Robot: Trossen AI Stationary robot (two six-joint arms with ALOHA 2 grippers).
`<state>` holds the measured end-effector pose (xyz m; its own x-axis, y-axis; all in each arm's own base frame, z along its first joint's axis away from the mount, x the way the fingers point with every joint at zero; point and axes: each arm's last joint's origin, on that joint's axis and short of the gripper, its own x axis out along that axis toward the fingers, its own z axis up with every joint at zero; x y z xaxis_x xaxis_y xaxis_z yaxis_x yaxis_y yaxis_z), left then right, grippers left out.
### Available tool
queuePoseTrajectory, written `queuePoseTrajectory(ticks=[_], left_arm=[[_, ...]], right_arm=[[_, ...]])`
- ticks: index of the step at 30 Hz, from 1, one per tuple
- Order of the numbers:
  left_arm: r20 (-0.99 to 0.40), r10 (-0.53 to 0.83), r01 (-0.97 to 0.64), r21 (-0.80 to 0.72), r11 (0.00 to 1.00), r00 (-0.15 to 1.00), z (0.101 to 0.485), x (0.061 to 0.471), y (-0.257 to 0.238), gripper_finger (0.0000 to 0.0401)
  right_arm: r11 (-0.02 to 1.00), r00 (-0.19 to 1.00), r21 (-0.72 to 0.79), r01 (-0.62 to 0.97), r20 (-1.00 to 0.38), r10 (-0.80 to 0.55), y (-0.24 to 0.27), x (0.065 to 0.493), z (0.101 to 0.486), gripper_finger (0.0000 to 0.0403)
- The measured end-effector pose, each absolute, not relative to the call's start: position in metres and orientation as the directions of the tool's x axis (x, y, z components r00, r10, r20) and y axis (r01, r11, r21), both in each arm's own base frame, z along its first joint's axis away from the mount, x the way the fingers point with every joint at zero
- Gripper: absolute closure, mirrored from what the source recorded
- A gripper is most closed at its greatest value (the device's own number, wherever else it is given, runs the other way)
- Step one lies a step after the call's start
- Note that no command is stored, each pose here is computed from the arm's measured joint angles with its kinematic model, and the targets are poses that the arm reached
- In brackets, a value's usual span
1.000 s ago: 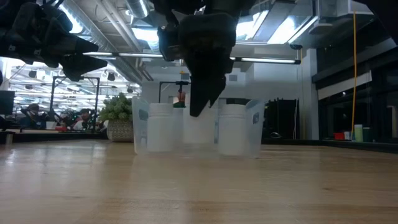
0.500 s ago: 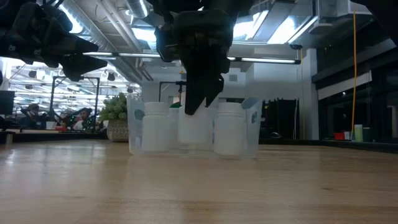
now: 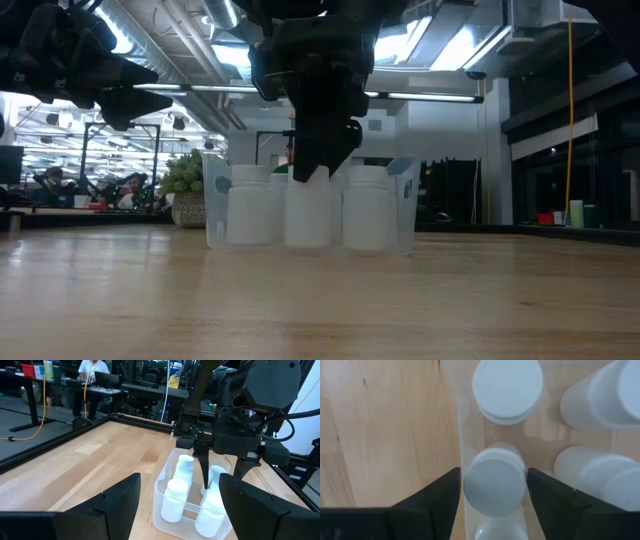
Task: Pick and place pill bottles into a basket
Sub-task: Put the white medicine bottle into the transparent bin
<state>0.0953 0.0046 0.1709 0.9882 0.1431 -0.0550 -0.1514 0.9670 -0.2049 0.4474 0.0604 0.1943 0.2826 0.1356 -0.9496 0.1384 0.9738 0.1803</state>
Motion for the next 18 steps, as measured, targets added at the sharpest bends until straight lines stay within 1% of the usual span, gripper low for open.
queuePoseTrajectory(ticks=[5,9,15,18], left_arm=[[-0.055,0.143,-0.151,-0.205,0.967,0.988,0.171,0.095,0.005,0.0139],[-0.055,0.143,-0.152,-0.205,0.967,0.988,0.171,0.095,0.005,0.0139],[-0.055,0.143,-0.152,-0.205,0.967,0.988,0.171,0.095,0.005,0.0139],[-0.055,0.143,-0.151,-0.205,0.967,0.988,0.171,0.095,0.005,0.0139]], right_arm=[[0.964,0.279,0.209,0.162,-0.947,0.159,0.061,0.447,0.196,0.0193],[0.958,0.298,0.239,0.156,-0.936,0.185,0.07,0.45,0.211,0.0195],[0.981,0.38,0.171,0.09,-0.916,0.124,0.08,0.454,0.254,0.0195],[0.987,0.403,0.135,0.083,-0.911,0.091,0.078,0.454,0.263,0.0195]])
